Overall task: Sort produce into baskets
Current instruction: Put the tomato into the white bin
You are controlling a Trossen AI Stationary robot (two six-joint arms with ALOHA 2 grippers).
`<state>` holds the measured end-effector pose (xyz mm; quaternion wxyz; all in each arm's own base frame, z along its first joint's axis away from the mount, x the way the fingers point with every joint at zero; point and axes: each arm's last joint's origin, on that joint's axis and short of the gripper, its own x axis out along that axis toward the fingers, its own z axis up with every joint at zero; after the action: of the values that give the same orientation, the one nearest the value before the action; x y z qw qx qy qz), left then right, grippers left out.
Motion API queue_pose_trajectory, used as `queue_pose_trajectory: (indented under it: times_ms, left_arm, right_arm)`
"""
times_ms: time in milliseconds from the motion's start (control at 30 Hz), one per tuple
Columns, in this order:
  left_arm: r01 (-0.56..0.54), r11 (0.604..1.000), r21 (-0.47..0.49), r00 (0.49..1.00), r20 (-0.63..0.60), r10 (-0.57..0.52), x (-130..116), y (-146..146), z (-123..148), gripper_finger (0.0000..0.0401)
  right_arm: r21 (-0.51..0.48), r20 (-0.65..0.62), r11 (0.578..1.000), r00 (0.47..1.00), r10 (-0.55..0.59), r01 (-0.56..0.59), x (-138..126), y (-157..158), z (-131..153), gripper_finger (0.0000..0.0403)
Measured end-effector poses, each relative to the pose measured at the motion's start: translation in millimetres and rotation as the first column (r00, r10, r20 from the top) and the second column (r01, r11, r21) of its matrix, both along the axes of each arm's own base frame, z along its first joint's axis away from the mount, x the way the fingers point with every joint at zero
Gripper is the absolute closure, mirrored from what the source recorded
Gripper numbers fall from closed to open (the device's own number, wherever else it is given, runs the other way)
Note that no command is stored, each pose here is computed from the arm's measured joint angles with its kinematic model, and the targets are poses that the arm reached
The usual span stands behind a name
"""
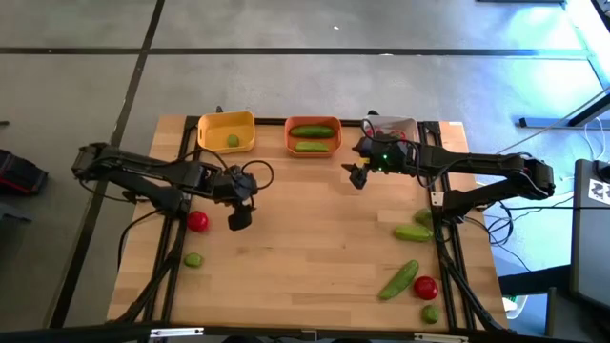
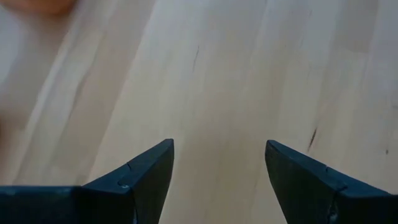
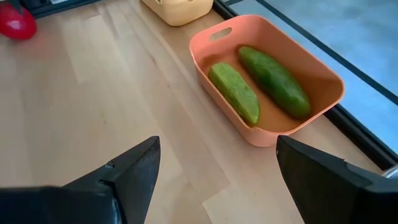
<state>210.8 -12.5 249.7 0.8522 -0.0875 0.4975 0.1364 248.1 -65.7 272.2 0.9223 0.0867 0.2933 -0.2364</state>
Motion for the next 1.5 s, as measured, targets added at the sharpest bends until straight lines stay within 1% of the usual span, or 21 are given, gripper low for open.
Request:
queue_pose_trajectory:
  times_ms: [67,133,200,267,367,500,667,767,833,933,1067,1367,1500]
  left_arm:
    - [-0.015,1.0,-0.01,1.0,-0.01,0.015,3,4,-3,0.0152]
    - [-0.025,0.998,-0.059,0.999,-0.036,0.023,7,5,-8,0.0152]
    - [-0.001,0.993,-0.121,0.997,-0.08,-0.009,11,5,-15,0.0152]
    - [0.013,0.989,-0.148,0.987,-0.157,-0.037,10,4,-23,0.0152]
    - [-0.004,0.989,-0.148,0.969,-0.244,-0.032,8,5,-30,0.0152]
    - [-0.049,0.988,-0.144,0.928,-0.373,-0.008,-2,6,-34,0.0152]
    - [-0.148,0.981,-0.129,0.868,-0.493,0.066,-15,3,-35,0.0152]
    - [-0.206,0.972,-0.118,0.844,-0.524,0.115,-19,2,-36,0.0152]
    - [-0.222,0.969,-0.111,0.831,-0.541,0.129,-22,1,-40,0.0152]
    - [-0.219,0.971,-0.098,0.803,-0.584,0.122,-30,-2,-49,0.0152]
    - [-0.231,0.966,-0.114,0.772,-0.626,0.111,-38,-6,-59,0.0152]
    - [-0.23,0.968,-0.102,0.741,-0.663,0.106,-47,-7,-71,0.0152]
    - [-0.23,0.961,-0.154,0.734,-0.676,0.067,-48,-9,-72,0.0152]
  right_arm:
    - [-0.006,0.002,1.0,1.0,-0.007,0.007,0,0,0,0.0093]
    - [-0.008,0.001,1.0,1.0,-0.01,0.01,0,0,0,0.0093]
    - [-0.008,-0.006,1.0,1.0,-0.013,0.013,0,0,0,0.0093]
    - [-0.008,-0.007,1.0,1.0,-0.013,0.013,0,0,0,0.0093]
    - [-0.008,-0.006,1.0,1.0,-0.013,0.013,0,0,0,0.0093]
    - [-0.008,-0.007,1.0,1.0,-0.013,0.013,0,0,0,0.0093]
    - [-0.008,-0.007,1.0,1.0,-0.013,0.013,0,0,0,0.0093]
    - [-0.008,-0.008,1.0,1.0,-0.013,0.013,-1,0,0,0.0093]
    - [-0.008,-0.009,1.0,1.0,-0.013,0.013,-1,0,0,0.0093]
    - [-0.006,-0.016,1.0,1.0,-0.013,0.013,-1,0,-1,0.0093]
    - [0.003,-0.035,1.0,0.999,-0.006,0.006,-2,0,-3,0.0093]
    - [0.004,-0.037,1.0,0.999,-0.006,0.006,-2,0,-3,0.0093]
    - [0.004,-0.036,1.0,0.999,-0.006,0.006,-2,0,-3,0.0093]
